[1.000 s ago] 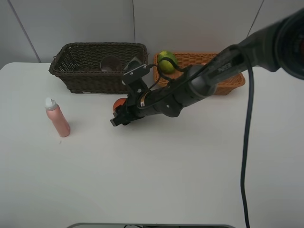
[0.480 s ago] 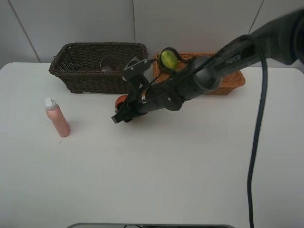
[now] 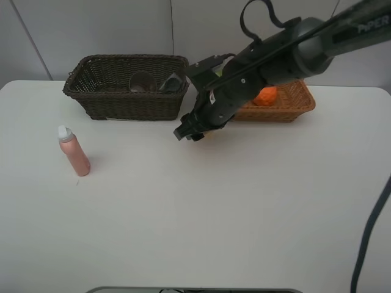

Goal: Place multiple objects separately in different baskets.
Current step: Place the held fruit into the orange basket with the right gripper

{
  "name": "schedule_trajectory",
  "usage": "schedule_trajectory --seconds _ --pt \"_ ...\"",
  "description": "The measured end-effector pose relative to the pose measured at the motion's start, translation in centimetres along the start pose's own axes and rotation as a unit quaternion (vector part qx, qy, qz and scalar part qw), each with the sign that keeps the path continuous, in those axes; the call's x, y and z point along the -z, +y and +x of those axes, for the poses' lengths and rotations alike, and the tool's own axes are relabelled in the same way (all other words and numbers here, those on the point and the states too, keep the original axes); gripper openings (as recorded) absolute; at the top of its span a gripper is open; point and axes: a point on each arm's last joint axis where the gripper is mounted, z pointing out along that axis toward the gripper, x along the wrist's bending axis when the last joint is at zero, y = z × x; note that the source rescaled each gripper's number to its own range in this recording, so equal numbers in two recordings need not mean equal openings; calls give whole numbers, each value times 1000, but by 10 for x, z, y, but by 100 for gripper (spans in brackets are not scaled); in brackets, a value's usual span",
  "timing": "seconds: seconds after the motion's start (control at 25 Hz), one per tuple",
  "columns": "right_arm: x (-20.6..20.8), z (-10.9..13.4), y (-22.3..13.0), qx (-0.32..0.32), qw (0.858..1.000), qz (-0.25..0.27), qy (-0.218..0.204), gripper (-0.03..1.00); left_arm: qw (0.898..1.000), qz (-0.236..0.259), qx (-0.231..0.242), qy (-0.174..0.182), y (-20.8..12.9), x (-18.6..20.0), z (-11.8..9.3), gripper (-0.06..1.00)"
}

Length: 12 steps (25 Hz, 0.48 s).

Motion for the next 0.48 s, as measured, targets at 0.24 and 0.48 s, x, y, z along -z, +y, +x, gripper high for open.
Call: schedule_trajectory --seconds 0.24,0.48 --pt "32 -42 0 -69 997 22 -26 74 1000 0 0 0 0 0 0 100" --pt "53 -84 7 -127 989 46 -54 74 1000 0 0 0 0 0 0 100"
